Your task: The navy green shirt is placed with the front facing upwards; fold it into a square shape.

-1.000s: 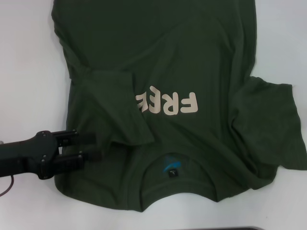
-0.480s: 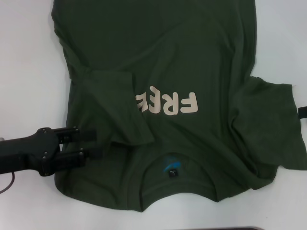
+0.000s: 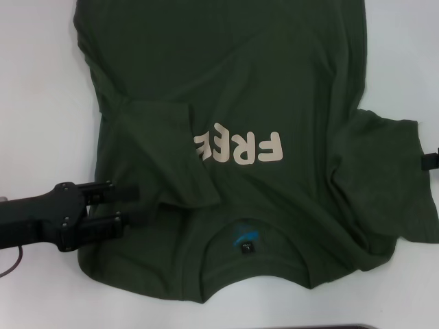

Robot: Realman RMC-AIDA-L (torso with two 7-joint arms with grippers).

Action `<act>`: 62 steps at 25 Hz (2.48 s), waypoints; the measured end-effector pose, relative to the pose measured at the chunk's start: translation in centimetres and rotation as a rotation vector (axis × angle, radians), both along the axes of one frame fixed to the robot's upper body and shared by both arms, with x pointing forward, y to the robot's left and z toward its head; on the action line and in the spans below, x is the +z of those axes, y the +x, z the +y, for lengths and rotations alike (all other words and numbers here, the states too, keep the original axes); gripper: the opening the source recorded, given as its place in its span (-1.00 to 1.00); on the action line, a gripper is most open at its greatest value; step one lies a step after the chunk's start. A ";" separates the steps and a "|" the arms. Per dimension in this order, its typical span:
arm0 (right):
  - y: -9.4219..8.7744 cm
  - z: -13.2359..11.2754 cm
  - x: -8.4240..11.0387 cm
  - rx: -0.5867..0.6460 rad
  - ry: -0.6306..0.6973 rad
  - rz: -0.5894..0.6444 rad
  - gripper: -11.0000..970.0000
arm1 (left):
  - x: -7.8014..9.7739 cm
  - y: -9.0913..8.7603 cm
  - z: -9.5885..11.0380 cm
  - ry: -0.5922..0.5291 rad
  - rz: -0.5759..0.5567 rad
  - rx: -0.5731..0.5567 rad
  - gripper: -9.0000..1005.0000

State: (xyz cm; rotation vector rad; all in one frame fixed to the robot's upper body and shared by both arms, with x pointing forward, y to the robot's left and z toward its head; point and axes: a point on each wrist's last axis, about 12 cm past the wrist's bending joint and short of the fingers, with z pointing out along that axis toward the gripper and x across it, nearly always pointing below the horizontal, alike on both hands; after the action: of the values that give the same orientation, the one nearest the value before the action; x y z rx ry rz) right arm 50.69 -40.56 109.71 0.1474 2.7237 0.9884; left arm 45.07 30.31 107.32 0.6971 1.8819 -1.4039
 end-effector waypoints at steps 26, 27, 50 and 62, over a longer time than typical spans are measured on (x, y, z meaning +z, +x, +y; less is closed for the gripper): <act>0.4 0.3 -0.5 -0.014 0.002 0.002 0.81 | -0.1 0.0 -0.1 0.001 0.004 0.005 0.23; 0.4 0.4 -0.6 -0.014 0.003 0.003 0.81 | -0.1 0.0 -0.1 0.001 0.004 0.006 0.23; 0.5 0.5 -0.9 -0.021 0.003 0.005 0.77 | 0.0 0.1 -0.1 -0.001 0.001 0.006 0.23; 0.6 1.0 -1.4 -0.010 -0.007 0.010 0.74 | 0.0 0.2 -0.2 -0.002 -0.003 0.006 0.23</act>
State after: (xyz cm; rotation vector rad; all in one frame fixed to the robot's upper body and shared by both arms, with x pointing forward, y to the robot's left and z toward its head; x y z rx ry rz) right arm 51.25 -39.53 108.31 0.1651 2.7325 0.9784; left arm 45.29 30.16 107.35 0.6919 1.8791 -1.4002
